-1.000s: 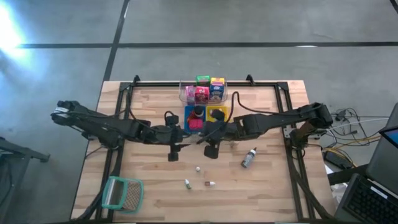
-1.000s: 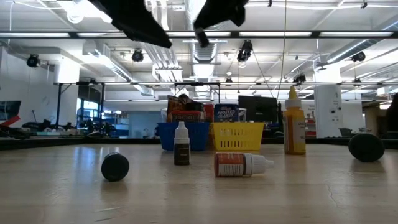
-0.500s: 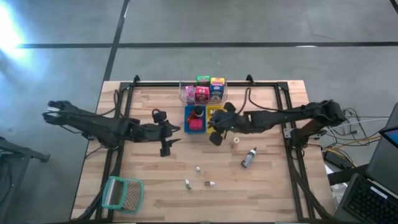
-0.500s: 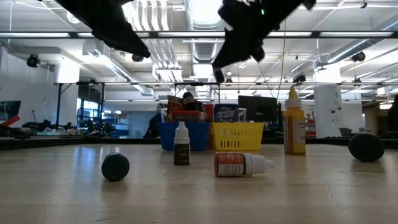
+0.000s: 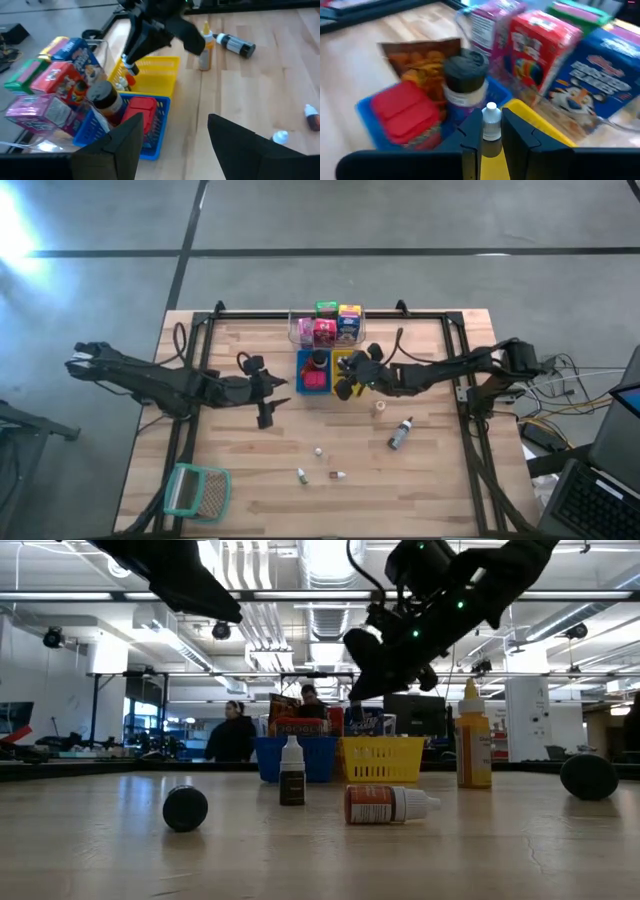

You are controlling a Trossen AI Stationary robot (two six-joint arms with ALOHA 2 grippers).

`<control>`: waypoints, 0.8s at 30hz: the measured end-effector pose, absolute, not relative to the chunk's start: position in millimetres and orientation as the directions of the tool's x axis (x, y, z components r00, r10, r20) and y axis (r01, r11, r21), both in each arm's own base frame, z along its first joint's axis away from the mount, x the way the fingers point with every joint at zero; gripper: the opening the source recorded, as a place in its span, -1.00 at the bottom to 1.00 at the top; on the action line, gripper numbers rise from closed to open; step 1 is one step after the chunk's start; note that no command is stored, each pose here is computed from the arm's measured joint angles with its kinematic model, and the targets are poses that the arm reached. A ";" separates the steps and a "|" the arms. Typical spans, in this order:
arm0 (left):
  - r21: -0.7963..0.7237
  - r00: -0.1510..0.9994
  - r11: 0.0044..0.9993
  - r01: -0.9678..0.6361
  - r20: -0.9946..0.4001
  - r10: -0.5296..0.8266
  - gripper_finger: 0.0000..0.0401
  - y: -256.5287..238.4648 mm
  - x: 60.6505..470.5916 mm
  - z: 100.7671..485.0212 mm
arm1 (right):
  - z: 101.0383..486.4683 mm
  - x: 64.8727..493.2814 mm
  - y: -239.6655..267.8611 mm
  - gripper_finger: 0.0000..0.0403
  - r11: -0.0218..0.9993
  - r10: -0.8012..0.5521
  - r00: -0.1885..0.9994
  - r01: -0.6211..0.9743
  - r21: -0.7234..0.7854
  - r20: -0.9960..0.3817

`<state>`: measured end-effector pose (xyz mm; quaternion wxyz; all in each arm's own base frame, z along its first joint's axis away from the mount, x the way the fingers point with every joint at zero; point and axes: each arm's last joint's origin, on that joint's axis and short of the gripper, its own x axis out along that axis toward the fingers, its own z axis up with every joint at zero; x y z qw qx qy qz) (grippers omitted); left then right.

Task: Pick & Place Kitchen Items
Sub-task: Put the small red food coloring bottle into the yellow bin

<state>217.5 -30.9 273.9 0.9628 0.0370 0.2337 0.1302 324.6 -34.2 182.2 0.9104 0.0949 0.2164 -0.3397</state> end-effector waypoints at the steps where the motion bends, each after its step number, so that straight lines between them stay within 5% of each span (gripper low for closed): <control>1: 0.131 0.859 0.963 -0.236 -0.436 0.269 0.13 -30.8 217.5 274.3 | 179.0 325.6 -34.8 -0.77 0.740 -0.589 0.664 0.672 0.022 -0.461; 24: 0.129 0.868 0.963 -0.237 -0.416 0.270 0.13 -30.2 217.4 276.3 | 159.7 332.2 -38.1 -0.76 0.604 -0.668 0.594 0.785 0.141 -0.447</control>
